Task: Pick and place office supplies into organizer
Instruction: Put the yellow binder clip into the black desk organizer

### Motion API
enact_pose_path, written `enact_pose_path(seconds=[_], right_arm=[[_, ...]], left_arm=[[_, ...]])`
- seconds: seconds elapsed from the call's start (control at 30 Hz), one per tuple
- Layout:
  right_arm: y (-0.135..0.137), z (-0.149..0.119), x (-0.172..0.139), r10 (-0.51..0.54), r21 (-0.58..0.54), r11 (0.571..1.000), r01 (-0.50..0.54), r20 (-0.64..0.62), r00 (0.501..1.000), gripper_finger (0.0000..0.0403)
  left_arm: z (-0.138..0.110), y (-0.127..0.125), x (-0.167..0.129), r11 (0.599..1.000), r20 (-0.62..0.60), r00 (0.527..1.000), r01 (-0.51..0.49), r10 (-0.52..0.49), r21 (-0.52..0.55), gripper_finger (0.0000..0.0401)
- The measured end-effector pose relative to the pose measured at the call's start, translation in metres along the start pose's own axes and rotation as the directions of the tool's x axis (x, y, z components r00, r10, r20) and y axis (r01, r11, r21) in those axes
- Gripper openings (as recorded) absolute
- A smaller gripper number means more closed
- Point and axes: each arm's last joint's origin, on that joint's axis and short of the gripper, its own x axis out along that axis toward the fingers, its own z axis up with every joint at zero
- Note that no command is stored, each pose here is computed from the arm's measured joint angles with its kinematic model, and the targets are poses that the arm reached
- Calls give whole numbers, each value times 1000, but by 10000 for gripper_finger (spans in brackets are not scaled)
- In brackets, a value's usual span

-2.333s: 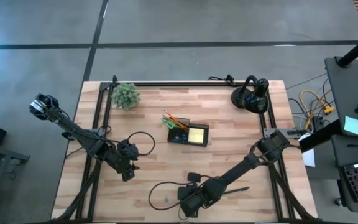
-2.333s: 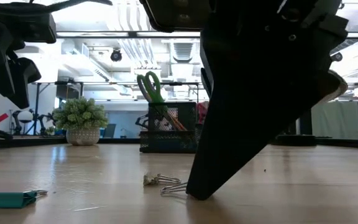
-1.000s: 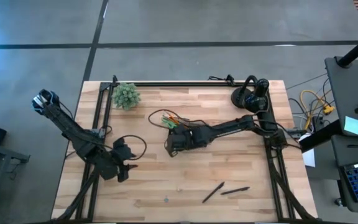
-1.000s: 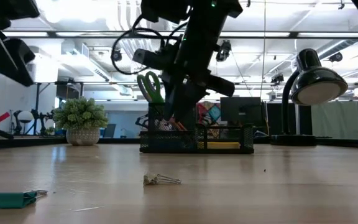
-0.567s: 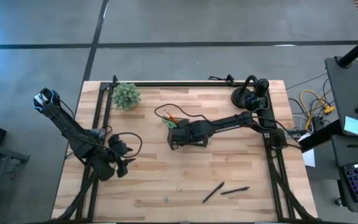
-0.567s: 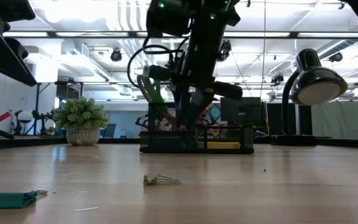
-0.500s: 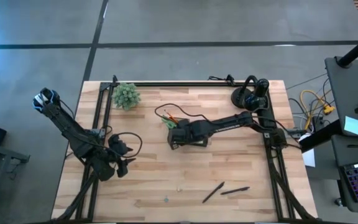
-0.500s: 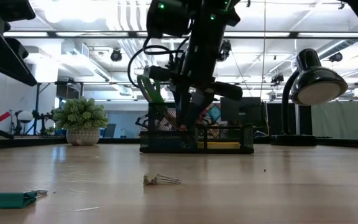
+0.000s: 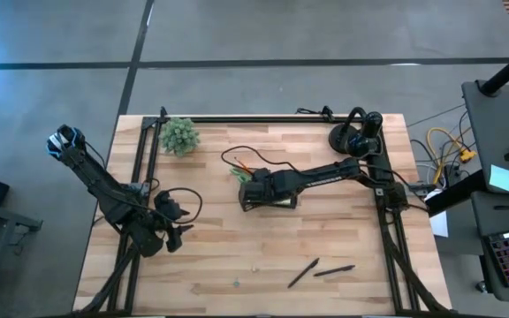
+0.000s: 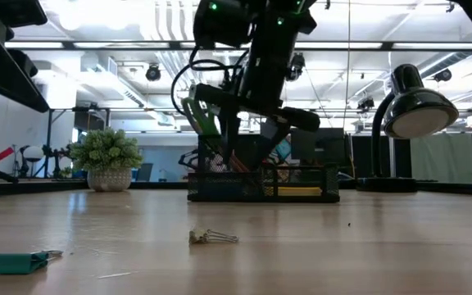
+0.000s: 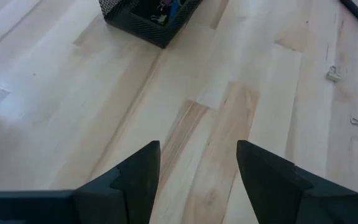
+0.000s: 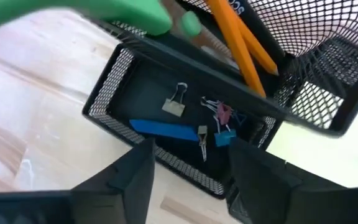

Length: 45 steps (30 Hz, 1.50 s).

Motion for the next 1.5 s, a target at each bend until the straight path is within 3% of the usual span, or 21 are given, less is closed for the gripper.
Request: enact_pose_path(seconds=[0.13, 0.37, 0.63, 0.83, 0.97, 1.17, 1.23, 1.4, 1.5], right_arm=[[3, -4, -18, 25, -16, 1000, -24, 56, 998, 207], [6, -6, -47, 82, -87, 994, -71, 136, 987, 203], [10, -20, -58, 118, -152, 984, -98, 130, 984, 203], [18, -46, -66, 170, -223, 962, -159, 31, 985, 203], [27, -84, -79, 232, -414, 879, -235, -57, 971, 203], [40, -147, -81, 292, -707, 641, -297, -133, 947, 203], [42, -159, -73, 288, -736, 609, -297, -143, 947, 203], [49, -171, -48, 287, -731, 590, -342, -206, 936, 203], [57, -176, -39, 340, -741, 517, -428, -281, 898, 203]], left_arm=[[2, -2, -2, 999, -16, 1000, 22, -22, -28, 199], [28, -7, -18, 983, 84, 985, 138, -148, 117, 197], [55, 23, -39, 978, 234, 951, 181, -202, 107, 156], [43, 47, -44, 968, 255, 934, 237, -251, 86, 126], [31, 51, -38, 953, 200, 932, 298, -302, 52, 120], [22, 52, -30, 945, 148, 934, 322, -326, 51, 120], [19, 52, -28, 947, 139, 937, 315, -320, 55, 120], [16, 51, -24, 952, 122, 944, 301, -307, 64, 120], [16, 50, -22, 953, 115, 947, 295, -301, 69, 120]])
